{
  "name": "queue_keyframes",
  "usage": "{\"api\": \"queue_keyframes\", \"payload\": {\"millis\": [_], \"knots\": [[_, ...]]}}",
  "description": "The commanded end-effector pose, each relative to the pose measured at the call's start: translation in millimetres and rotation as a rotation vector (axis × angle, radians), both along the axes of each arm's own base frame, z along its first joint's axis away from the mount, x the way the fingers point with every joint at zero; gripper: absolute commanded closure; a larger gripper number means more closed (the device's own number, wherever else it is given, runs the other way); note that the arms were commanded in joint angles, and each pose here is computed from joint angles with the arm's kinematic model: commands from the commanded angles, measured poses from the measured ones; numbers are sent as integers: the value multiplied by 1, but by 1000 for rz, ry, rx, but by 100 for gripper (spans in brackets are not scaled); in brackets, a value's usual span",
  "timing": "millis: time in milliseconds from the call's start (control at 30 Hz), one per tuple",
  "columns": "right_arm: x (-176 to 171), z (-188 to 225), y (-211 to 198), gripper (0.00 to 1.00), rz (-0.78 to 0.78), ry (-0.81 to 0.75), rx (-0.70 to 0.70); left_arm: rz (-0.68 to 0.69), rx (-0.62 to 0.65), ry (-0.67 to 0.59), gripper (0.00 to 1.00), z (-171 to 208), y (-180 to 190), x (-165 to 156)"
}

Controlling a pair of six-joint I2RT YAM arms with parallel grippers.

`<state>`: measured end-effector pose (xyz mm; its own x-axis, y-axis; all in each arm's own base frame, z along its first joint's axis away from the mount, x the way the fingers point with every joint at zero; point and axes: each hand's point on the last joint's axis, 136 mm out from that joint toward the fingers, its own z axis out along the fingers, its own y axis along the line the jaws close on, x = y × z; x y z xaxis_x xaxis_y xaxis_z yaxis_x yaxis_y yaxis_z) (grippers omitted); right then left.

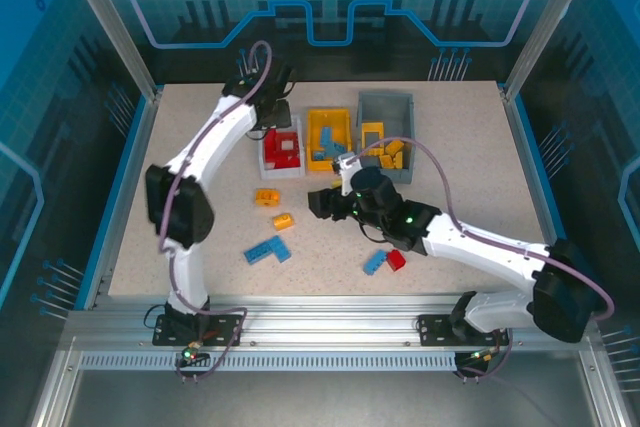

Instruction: Sort the legos into containers by color

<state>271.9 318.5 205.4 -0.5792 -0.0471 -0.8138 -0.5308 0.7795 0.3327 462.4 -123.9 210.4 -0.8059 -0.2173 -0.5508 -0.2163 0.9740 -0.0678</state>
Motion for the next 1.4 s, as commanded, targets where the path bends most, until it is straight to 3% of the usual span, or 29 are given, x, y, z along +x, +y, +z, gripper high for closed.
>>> {"api": "queue_keyframes", "payload": {"millis": [0, 300, 567, 800, 1033, 1367], "knots": [[-5, -26, 18, 29, 57, 24, -172, 34, -120, -112, 47, 33, 6, -47], [15, -94, 87, 16, 213, 111, -425, 62, -353, -213, 35, 28, 40, -194], [52, -141, 99, 14, 372, 158, -520, 4, -553, -318, 25, 43, 44, -265], [72, -163, 110, 11, 442, 181, -549, 13, -590, -308, 24, 43, 52, -297], [80, -176, 127, 14, 490, 195, -553, 20, -596, -298, 24, 42, 53, -301], [81, -176, 143, 40, 522, 200, -539, 23, -605, -279, 25, 37, 51, -300]]}}
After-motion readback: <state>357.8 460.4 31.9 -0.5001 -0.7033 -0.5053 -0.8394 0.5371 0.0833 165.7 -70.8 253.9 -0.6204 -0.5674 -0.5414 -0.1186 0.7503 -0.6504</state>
